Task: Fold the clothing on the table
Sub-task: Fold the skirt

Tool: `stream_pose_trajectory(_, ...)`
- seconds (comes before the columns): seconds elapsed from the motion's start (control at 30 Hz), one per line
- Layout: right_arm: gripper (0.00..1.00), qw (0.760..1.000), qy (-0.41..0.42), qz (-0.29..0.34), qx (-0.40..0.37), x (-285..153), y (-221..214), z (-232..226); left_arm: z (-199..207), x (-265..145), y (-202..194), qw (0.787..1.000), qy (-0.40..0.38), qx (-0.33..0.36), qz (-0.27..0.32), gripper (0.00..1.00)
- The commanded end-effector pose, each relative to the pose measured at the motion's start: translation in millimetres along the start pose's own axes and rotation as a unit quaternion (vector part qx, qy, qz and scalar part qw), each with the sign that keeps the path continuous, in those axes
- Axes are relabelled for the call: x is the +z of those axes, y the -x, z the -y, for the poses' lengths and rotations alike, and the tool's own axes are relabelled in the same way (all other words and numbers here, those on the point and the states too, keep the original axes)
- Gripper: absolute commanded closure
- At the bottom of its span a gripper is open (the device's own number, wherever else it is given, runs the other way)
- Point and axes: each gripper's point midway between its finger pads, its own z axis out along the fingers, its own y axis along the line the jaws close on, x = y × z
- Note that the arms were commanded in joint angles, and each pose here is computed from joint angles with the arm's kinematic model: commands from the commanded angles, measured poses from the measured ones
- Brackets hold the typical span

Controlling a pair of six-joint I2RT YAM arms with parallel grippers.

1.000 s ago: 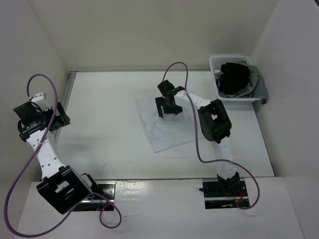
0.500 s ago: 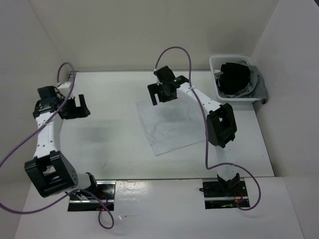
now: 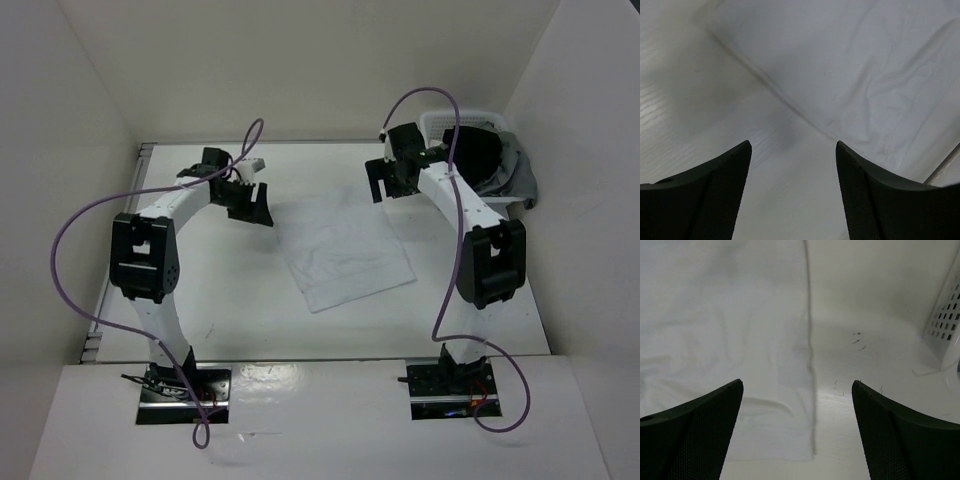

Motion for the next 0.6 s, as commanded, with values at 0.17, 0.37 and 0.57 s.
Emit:
stream_pose_trajectory(0.17, 0.07, 0.997, -0.015, 0.046, -0.062, -44.8, 0.1, -0.2, -9.4, 38.0, 44.6, 0.998, -0.013, -0.037, 0.05, 0.39)
stream_pose_trajectory(0.37, 0.08, 0.997, -0.01, 0.046, -0.067, -44.7, 0.1, -1.4, -25.7, 58.6, 52.0, 0.997, 0.021, -0.037, 0.057, 0.41)
stream_pose_trajectory(0.57, 0.08, 0.997, -0.005, 0.032, -0.073, -36.3, -4.0, -3.3, -28.6, 80.8, 46.6, 0.998, 0.035, -0.035, 0.044, 0.43)
